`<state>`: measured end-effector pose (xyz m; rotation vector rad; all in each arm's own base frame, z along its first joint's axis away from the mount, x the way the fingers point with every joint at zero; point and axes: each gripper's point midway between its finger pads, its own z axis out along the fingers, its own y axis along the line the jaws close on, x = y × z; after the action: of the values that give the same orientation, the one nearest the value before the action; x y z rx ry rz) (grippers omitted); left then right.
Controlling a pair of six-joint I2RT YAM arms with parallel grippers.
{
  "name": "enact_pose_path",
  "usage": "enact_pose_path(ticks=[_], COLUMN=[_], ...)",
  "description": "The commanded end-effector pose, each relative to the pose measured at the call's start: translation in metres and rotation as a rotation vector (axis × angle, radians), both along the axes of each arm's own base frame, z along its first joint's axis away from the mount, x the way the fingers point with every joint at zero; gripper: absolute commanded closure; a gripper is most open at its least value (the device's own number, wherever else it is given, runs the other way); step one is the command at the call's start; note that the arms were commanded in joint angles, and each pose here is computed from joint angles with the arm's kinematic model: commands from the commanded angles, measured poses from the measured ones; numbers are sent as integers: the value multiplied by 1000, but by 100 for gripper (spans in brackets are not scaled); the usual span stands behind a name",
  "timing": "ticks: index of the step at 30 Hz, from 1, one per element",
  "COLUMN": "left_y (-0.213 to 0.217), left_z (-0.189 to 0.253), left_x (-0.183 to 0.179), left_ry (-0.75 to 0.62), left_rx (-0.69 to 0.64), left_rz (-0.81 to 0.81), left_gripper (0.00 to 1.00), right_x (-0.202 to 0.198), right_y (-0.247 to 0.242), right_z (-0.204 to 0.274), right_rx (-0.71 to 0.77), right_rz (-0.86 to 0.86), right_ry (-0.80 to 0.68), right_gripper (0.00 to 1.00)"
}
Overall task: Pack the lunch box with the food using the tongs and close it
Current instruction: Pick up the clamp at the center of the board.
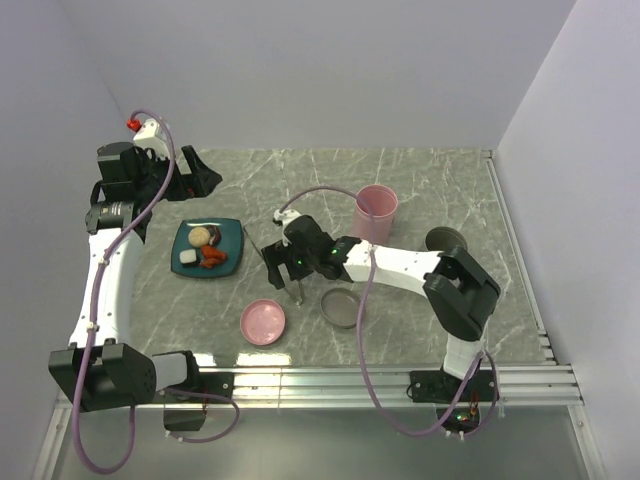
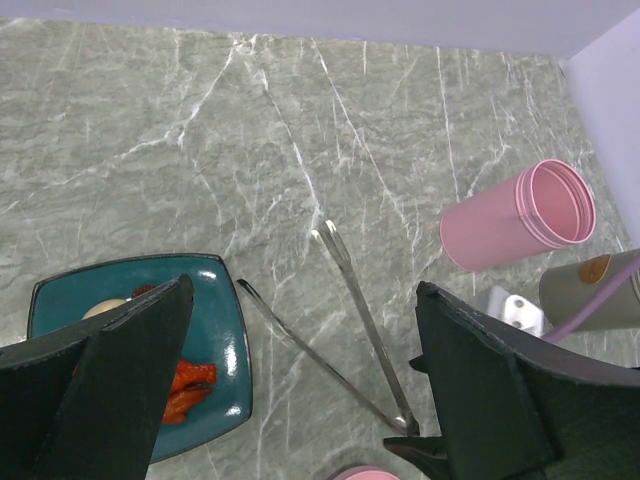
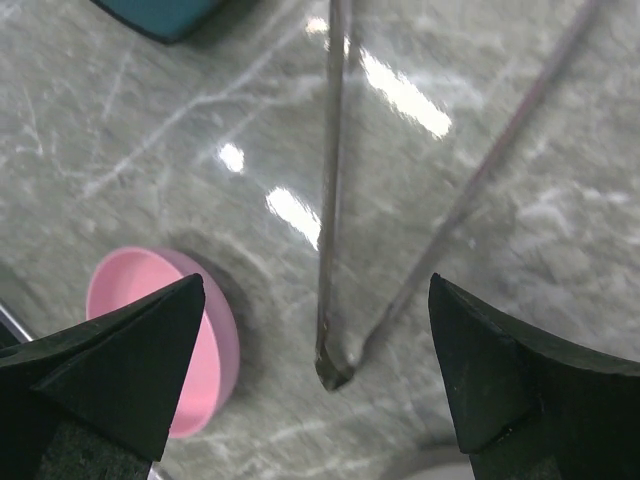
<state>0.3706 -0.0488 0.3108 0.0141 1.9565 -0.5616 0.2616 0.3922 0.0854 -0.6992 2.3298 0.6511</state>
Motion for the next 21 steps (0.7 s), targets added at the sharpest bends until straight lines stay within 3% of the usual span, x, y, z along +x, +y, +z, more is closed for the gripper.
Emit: enact_pose_path(ticks=[1, 13, 21], left_y=[0, -1, 0], left_z=[12, 14, 14], left_x=[4, 6, 7], left_ry=[-52, -53, -58], left_rx=[-8, -20, -11], left_rz=[8, 9, 13], left_gripper=[1, 0, 1], right_x=[9, 25, 19], right_y=[17, 12, 15], right_z=[4, -3, -28], right_rx=[12, -79, -108], right_rz=[-21, -128, -115], right_ry=[-20, -81, -27], right_gripper=[0, 0, 0])
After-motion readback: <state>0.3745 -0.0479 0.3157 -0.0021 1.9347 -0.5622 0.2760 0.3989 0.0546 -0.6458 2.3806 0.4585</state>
